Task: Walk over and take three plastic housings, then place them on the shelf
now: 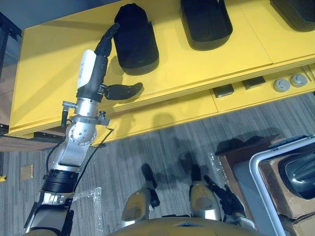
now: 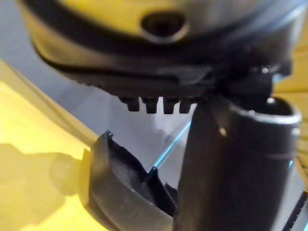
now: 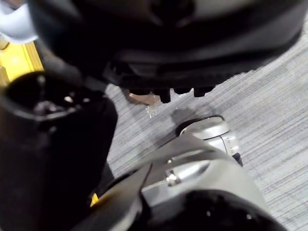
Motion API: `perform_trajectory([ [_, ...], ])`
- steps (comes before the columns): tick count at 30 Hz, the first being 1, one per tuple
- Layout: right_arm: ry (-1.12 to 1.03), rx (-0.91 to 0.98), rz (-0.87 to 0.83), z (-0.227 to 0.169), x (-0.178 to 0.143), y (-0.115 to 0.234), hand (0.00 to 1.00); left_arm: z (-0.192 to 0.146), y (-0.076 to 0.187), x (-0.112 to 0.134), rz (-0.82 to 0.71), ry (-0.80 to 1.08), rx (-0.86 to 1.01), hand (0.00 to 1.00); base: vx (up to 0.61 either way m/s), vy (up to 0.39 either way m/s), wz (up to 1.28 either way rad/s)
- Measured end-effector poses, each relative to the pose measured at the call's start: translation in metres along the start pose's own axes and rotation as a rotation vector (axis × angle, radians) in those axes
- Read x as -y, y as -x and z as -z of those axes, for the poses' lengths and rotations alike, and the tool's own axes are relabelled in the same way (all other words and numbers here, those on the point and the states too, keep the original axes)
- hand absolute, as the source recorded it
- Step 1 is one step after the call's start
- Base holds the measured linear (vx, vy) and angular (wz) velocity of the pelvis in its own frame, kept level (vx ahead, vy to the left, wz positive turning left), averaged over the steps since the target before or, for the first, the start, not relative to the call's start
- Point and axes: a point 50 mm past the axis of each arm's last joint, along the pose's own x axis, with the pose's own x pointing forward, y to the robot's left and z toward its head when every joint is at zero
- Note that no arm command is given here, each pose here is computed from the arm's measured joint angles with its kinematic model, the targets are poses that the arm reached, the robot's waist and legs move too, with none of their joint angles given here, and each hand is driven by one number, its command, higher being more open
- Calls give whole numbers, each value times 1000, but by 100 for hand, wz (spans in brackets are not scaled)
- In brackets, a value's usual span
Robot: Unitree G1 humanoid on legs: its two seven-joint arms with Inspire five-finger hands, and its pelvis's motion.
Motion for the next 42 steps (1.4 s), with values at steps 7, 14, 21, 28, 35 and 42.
perform_trajectory([
  [7, -3, 1, 0, 0, 0, 0, 100, 3, 1, -4, -116, -1, -18, 100, 0, 0, 0],
  [14, -23, 3, -3, -1, -1, 0, 100, 21, 6, 3, -220, -3, -112, 100, -2, 8, -3],
  [21, -5, 1, -1, -2, -3, -1, 100, 27, 3, 14, -243, 16, -162, 100, 24, 1, -3],
  [28, 19, 5, -11, -3, -4, -1, 100, 27, -2, 21, -214, 15, -174, 100, 9, 4, -2],
  [35, 21, 8, -14, -4, -4, -1, 100, 35, 1, 23, -216, -6, -218, 100, -3, 4, -2],
  [42, 8, 10, -15, -5, -4, -2, 100, 39, -7, 19, -273, -32, -248, 100, 15, 3, -3],
])
